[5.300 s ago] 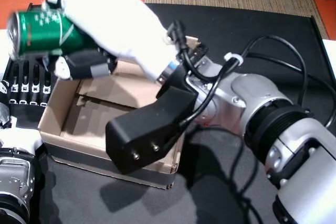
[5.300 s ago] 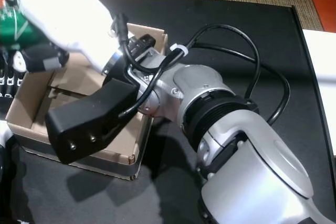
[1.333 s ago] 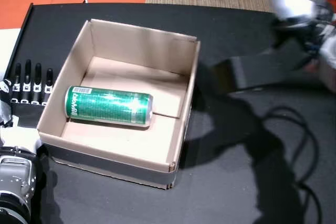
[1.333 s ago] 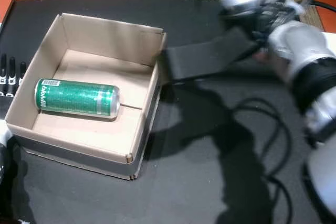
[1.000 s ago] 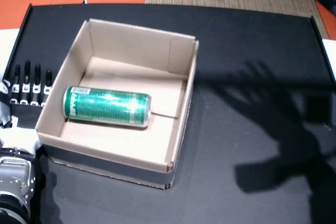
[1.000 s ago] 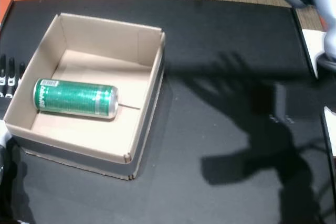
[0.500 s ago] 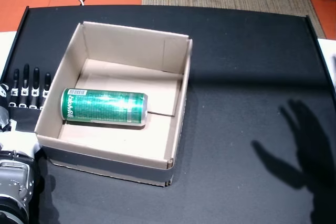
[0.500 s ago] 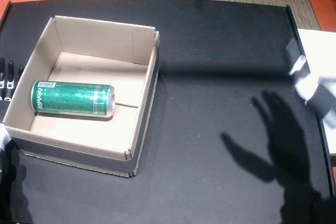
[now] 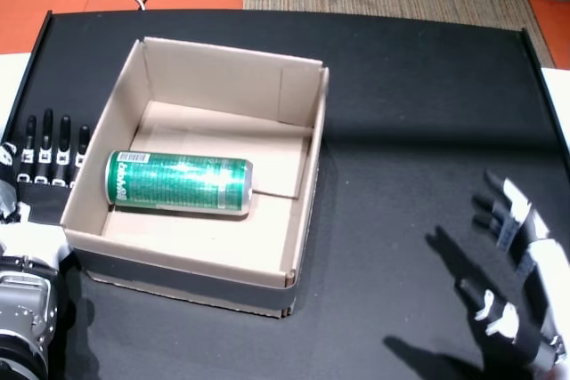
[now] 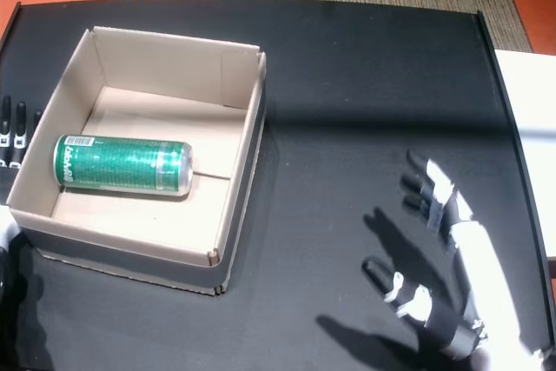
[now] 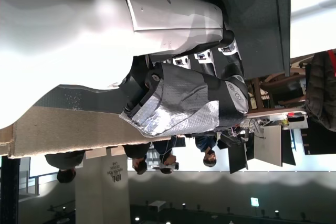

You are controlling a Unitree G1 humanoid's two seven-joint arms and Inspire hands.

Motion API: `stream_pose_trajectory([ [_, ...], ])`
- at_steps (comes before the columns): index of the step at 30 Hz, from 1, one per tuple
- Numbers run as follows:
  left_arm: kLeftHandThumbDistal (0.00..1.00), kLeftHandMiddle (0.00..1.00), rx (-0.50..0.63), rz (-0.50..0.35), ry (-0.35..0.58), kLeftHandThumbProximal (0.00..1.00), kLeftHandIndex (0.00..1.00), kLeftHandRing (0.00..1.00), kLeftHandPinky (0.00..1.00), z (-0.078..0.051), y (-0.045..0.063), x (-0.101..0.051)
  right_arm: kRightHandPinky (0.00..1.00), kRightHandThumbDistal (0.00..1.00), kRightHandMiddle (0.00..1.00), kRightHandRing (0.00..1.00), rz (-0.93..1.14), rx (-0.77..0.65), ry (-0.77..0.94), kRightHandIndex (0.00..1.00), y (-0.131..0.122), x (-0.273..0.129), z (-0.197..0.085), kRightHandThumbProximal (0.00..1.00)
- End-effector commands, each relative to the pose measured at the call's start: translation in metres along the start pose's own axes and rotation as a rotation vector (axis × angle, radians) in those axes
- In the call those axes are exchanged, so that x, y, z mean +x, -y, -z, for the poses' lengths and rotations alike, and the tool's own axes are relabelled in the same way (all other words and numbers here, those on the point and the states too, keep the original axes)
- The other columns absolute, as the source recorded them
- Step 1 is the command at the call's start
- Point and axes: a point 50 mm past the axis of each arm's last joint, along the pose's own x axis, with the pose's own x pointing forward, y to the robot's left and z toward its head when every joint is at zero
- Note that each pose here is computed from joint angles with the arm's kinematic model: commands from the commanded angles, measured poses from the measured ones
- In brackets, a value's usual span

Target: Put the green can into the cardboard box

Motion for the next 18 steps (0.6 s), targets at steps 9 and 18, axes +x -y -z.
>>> stream_pose_trajectory([
  [9, 0.0, 0.53, 0.003, -0.114, -0.034, 0.54, 0.51, 0.65, 0.79, 0.003, -0.027, -0.013, 1.0, 1.0, 0.93, 0.95, 0.122, 0.206, -0.104, 0.89, -0.035, -0.03, 0.023, 0.73],
  [18, 0.0, 0.56, 0.003, -0.111, -0.028, 0.53, 0.53, 0.7, 0.81, 0.001, -0.025, -0.012, 0.99, 1.0, 0.93, 0.95, 0.213, 0.214, -0.118, 0.89, -0.043, -0.043, 0.023, 0.71],
])
